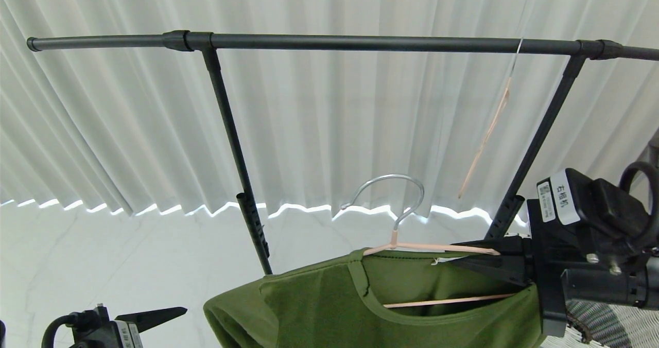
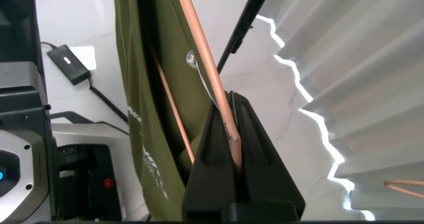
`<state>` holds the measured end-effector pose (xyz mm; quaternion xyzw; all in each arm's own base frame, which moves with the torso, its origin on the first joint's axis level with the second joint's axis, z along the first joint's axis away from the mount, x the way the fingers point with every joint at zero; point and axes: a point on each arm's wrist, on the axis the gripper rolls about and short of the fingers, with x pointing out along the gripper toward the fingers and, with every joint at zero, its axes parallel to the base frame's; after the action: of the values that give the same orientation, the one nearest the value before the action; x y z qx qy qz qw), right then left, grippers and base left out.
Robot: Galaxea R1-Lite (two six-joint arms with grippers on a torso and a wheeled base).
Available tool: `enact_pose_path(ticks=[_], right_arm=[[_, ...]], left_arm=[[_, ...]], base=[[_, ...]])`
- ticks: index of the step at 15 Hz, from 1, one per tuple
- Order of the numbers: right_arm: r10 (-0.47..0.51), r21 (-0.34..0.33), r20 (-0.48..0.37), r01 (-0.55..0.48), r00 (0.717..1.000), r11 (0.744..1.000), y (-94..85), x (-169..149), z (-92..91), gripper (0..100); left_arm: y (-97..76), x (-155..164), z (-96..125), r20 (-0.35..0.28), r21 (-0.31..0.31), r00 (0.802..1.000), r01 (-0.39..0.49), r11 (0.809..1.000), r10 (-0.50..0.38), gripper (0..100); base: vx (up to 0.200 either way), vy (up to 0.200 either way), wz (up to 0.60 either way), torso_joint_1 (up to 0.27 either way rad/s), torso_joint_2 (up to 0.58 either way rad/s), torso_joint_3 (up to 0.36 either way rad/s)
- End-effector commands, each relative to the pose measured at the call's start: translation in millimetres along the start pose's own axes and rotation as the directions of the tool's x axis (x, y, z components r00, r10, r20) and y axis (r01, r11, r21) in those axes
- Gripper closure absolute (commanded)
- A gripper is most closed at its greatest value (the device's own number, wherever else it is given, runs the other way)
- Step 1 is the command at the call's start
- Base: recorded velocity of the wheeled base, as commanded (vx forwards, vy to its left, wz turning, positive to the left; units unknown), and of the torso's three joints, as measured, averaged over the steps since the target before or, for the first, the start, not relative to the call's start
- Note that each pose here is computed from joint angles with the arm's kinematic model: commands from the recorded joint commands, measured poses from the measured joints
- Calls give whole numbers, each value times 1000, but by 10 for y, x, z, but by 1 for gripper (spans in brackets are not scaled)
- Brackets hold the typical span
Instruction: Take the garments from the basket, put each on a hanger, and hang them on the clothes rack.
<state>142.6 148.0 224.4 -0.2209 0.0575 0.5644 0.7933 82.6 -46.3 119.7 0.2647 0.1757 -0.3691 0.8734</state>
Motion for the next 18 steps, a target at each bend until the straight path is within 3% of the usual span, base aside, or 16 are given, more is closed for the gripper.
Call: enact_pose_path(ticks=[1, 12, 15, 18], right_arm=[[2, 0, -2, -2, 1000, 1000, 1, 6, -6, 100], [-14, 11, -7, 14, 1000, 1000, -33, 0, -16, 100], [-30, 19, -33, 30, 999, 999, -28, 6, -73, 100], [-23, 21, -40, 24, 999, 999, 1, 0, -103, 100]], left_arm=[[0, 0, 1, 1, 0, 1000, 0, 1000, 0, 0], [16, -6, 33, 14, 6, 1000, -4, 1000, 4, 0], [94, 12, 168, 44, 15, 999, -18, 1000, 17, 0], [110, 42, 185, 35, 13, 999, -13, 1000, 12, 0]], base=[[0, 0, 0, 0, 0, 0], [0, 0, 0, 0, 0, 0], [0, 0, 0, 0, 0, 0], [0, 0, 0, 0, 0, 0]])
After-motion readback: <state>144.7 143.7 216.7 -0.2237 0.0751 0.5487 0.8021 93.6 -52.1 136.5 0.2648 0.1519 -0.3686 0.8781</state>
